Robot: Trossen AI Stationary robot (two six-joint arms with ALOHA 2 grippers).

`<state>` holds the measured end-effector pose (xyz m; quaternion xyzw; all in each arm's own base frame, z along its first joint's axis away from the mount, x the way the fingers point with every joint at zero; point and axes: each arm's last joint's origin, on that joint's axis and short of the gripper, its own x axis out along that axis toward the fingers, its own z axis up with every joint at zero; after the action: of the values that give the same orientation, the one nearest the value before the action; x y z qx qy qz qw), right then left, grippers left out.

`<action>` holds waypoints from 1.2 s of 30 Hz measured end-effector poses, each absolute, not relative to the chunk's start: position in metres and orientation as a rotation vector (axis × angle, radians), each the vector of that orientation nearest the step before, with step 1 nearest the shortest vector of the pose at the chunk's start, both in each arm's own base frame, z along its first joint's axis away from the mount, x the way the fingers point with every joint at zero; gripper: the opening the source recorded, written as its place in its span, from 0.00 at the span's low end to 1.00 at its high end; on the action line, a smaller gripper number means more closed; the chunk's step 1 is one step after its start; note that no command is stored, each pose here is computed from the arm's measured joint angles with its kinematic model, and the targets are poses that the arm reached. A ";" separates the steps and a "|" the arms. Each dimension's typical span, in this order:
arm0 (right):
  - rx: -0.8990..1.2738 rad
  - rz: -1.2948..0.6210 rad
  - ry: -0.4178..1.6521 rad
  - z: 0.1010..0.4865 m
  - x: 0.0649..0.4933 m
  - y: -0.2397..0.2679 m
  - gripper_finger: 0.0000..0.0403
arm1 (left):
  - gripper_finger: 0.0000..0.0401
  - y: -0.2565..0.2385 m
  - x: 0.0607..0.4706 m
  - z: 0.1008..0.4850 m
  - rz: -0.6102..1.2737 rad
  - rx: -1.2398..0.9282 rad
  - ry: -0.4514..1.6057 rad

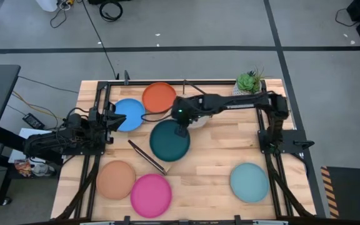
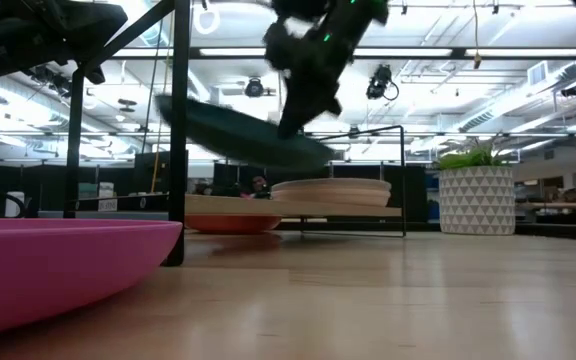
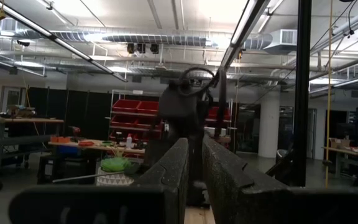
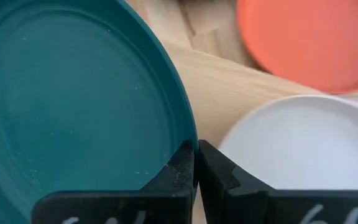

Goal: Place and stack plates onto a shelf
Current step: Put the dark blue plate on the shelf

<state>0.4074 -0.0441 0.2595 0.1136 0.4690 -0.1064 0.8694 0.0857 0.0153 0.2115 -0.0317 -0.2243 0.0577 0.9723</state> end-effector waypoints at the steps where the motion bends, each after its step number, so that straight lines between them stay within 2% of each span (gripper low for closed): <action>1: 0.237 -0.217 0.985 0.257 0.412 -0.045 0.03 | 0.14 0.015 0.086 0.211 0.117 -0.064 -0.453; 5: 0.182 -0.200 0.960 0.258 0.431 -0.046 0.04 | 0.14 0.015 0.086 0.211 0.117 -0.064 -0.452; 13: 0.181 -0.176 1.076 0.238 0.457 -0.056 0.04 | 0.14 0.015 0.086 0.211 0.117 -0.064 -0.452; 18: 0.182 -0.137 1.075 0.235 0.467 -0.060 0.07 | 0.14 0.015 0.086 0.211 0.117 -0.064 -0.453; 25: 0.182 -0.119 1.085 0.233 0.470 -0.063 0.14 | 0.14 0.015 0.086 0.212 0.117 -0.064 -0.453; 31: 0.184 -0.119 1.091 0.234 0.469 -0.062 0.15 | 0.14 0.015 0.086 0.211 0.117 -0.064 -0.453; 36: 0.037 -0.087 1.092 0.234 0.471 -0.043 0.15 | 0.14 0.015 0.086 0.211 0.117 -0.064 -0.452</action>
<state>0.4714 -0.0429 0.2344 0.0176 0.5189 -0.0413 0.8537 0.0857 0.0153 0.2114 -0.0316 -0.2240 0.0579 0.9723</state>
